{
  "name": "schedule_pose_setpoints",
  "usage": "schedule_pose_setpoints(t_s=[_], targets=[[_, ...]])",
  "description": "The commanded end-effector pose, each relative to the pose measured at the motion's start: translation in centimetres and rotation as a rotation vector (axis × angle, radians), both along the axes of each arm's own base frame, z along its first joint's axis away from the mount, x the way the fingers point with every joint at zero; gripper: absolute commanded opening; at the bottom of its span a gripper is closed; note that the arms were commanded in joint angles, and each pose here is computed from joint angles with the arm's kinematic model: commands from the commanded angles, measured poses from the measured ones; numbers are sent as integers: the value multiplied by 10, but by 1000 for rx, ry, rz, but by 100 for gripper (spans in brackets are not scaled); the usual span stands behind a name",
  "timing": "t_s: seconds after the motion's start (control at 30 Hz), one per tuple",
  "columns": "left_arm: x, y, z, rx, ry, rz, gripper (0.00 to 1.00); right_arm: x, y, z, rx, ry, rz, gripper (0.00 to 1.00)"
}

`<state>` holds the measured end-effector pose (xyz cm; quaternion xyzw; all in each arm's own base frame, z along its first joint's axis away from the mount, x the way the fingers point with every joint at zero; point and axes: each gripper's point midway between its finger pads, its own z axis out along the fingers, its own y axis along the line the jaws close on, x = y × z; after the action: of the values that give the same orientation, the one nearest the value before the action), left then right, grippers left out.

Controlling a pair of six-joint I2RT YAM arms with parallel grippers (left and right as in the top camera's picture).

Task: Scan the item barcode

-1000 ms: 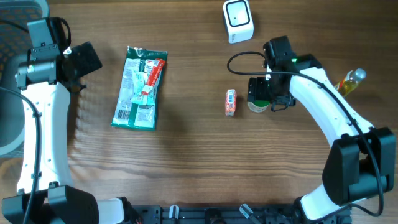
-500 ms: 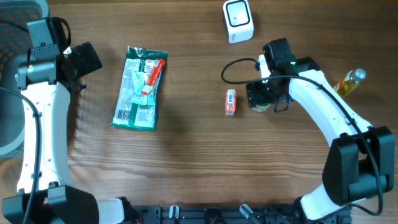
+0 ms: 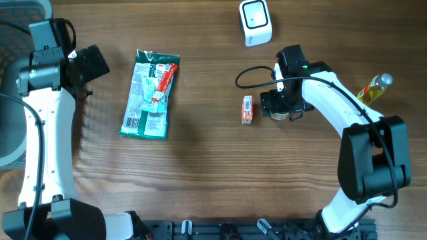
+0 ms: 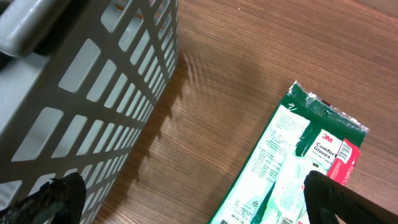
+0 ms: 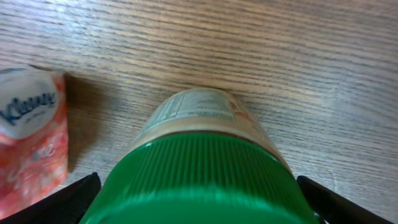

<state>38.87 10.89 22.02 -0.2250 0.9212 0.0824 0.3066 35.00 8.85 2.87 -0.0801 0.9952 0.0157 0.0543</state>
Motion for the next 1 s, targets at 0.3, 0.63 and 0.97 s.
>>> schedule_pose_setpoints(t_s=[0.3,0.63,0.97], targets=[[-1,5,10,7,-28,22,100,3,-1,-7,-8,-3,-82,76],[-1,5,10,7,-28,22,100,2,-1,-2,-2,11,-162,78],[-1,5,10,7,-25,22,100,4,-1,-2,0,6,-162,71]])
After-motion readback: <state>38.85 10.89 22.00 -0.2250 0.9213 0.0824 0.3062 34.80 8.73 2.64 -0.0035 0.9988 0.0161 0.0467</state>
